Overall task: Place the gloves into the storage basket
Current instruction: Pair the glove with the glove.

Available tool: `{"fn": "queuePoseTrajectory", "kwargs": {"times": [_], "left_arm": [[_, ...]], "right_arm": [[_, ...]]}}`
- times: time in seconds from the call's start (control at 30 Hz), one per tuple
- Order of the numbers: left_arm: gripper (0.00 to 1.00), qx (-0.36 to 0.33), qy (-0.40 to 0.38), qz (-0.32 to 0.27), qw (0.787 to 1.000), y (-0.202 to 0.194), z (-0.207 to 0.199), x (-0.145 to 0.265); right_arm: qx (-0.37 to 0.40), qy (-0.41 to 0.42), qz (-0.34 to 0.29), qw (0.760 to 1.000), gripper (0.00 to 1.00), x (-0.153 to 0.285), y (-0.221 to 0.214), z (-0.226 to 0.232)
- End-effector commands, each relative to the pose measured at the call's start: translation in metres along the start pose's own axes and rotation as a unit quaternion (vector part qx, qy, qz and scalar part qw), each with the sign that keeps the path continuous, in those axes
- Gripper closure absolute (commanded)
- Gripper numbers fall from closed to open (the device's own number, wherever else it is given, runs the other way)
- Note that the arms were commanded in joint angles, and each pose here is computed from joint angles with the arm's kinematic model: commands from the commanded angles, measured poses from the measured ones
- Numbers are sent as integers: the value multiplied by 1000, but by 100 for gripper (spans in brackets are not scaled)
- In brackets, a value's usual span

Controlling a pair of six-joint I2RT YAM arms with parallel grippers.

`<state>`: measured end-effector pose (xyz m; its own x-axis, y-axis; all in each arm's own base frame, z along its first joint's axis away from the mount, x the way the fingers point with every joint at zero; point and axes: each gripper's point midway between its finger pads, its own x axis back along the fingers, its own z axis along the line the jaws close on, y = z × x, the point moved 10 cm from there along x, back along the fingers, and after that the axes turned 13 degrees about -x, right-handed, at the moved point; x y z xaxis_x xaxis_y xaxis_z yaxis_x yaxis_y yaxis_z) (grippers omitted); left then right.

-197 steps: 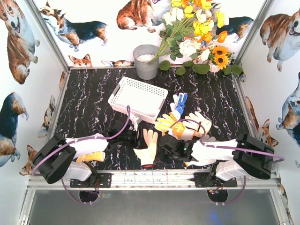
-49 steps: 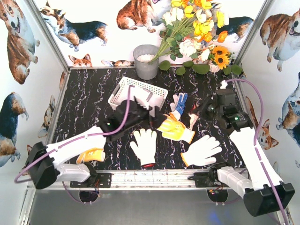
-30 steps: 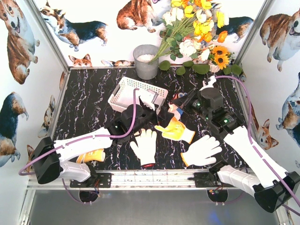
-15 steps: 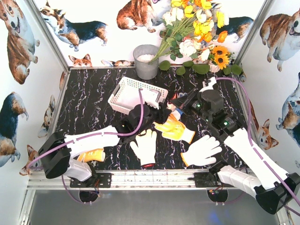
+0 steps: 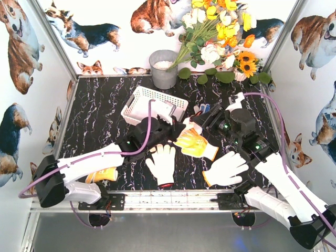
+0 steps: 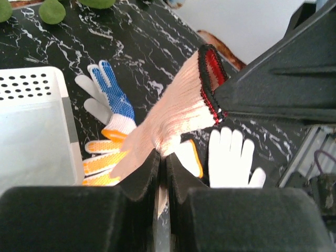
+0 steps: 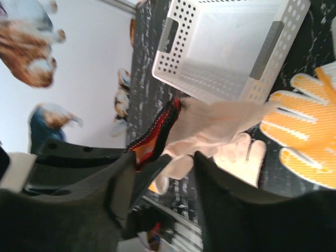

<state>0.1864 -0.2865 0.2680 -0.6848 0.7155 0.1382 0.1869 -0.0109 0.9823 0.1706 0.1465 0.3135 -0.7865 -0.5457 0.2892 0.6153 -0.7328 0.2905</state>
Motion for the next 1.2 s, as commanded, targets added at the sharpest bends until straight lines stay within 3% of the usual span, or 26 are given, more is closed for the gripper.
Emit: {"fn": "queuePoseTrajectory", "kwargs": {"times": [0.0, 0.17, 0.3, 0.4, 0.63, 0.93, 1.07, 1.17], "left_arm": [[100, -41, -42, 47, 997, 4, 13, 18], [100, -49, -110, 91, 989, 8, 37, 39], [100, -56, -137, 105, 983, 12, 51, 57], [100, -58, -172, 113, 977, 19, 56, 69], [100, -79, -211, 156, 962, 27, 54, 84], [100, -65, -265, 163, 948, 32, 45, 91], [100, -72, -262, 170, 947, 34, 46, 93], [100, -76, -250, 165, 951, 34, 47, 93]], "right_arm": [[93, 37, 22, 995, 44, 13, 6, 21], [204, 28, 64, 976, 33, 22, 9, 25], [283, 96, 144, 943, 24, 29, 4, 36], [317, 121, 204, 918, 26, 21, 2, 42], [383, 138, 264, 875, 25, 4, -6, 48], [412, 139, 321, 841, 20, -9, -20, 48], [415, 138, 340, 833, 30, -15, -28, 48], [407, 137, 337, 838, 58, -16, -28, 50]]}}
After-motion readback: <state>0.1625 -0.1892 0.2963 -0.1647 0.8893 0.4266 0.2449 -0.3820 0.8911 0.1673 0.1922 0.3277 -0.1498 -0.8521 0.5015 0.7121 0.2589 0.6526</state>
